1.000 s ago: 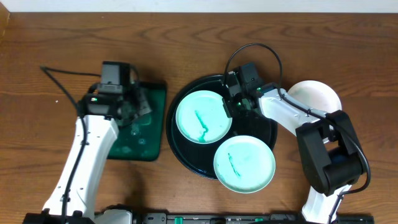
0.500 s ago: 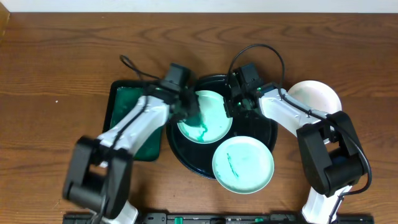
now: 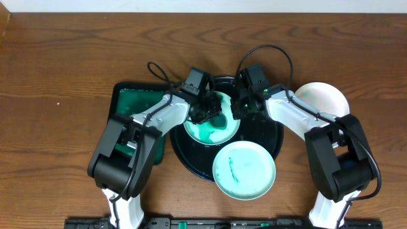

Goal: Clean dirty plates on tray and stack at the side
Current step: 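Scrub the pale green plate with the sponge in the left gripper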

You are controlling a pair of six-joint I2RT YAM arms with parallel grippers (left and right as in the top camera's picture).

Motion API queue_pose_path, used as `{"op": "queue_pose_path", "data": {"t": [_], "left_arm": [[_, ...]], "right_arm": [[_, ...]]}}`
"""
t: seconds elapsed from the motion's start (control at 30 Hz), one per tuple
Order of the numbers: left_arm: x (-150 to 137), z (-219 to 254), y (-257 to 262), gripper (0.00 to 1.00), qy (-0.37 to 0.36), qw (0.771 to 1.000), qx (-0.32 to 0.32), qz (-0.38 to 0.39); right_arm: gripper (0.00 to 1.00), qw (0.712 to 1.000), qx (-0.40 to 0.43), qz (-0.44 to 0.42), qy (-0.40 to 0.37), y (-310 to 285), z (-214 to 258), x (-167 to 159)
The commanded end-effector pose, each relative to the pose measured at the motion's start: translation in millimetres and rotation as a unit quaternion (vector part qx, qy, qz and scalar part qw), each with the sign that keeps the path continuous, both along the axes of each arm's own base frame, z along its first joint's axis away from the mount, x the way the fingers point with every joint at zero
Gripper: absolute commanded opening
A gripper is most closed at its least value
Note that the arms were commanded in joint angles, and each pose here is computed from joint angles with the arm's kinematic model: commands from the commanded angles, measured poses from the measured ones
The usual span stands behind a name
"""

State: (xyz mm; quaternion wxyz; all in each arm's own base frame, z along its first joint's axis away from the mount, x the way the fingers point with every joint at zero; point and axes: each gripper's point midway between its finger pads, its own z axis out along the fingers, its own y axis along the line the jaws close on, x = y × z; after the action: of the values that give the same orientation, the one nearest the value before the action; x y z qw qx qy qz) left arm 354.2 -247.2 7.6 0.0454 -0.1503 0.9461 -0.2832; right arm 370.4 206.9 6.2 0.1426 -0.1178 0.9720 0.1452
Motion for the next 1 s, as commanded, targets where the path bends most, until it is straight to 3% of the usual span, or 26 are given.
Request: {"op": "queue_pose_path", "data": {"t": [0.0,0.27,0.47,0.63,0.8,0.97], "left_arm": [[-25.2,-37.0,15.5,0.07,0.070,0.997,0.032,0.005],[-25.3,-37.3,105.1,0.07,0.079,0.973,0.207,0.059],[-16.7,-18.8,162.6,0.07,0.055,0.933,0.354,0.045],[-13.6,-21.3,142.4,0.07,0.041,0.947,0.319,-0.002],[-5.8,-18.8,73.2,0.07,0.012,0.984,0.171,-0.051],[-9.7,-16.5,17.5,0.07,0.006,0.994,0.064,-0.086]], "right_arm": [[0.01,1.000,-0.020,-0.007,0.003,-4.6,-6.5,-3.1],[0.01,1.000,-0.023,-0.009,0.001,-5.7,-6.7,-2.6],[0.01,1.000,-0.024,-0.009,0.000,-6.2,-6.6,-2.2],[0.01,1.000,-0.024,-0.009,-0.001,-6.0,-6.4,-1.7],[0.01,1.000,-0.024,-0.009,0.000,-6.1,-6.7,-2.1],[0.01,1.000,-0.024,-0.009,0.000,-6.3,-6.6,-2.2]]}}
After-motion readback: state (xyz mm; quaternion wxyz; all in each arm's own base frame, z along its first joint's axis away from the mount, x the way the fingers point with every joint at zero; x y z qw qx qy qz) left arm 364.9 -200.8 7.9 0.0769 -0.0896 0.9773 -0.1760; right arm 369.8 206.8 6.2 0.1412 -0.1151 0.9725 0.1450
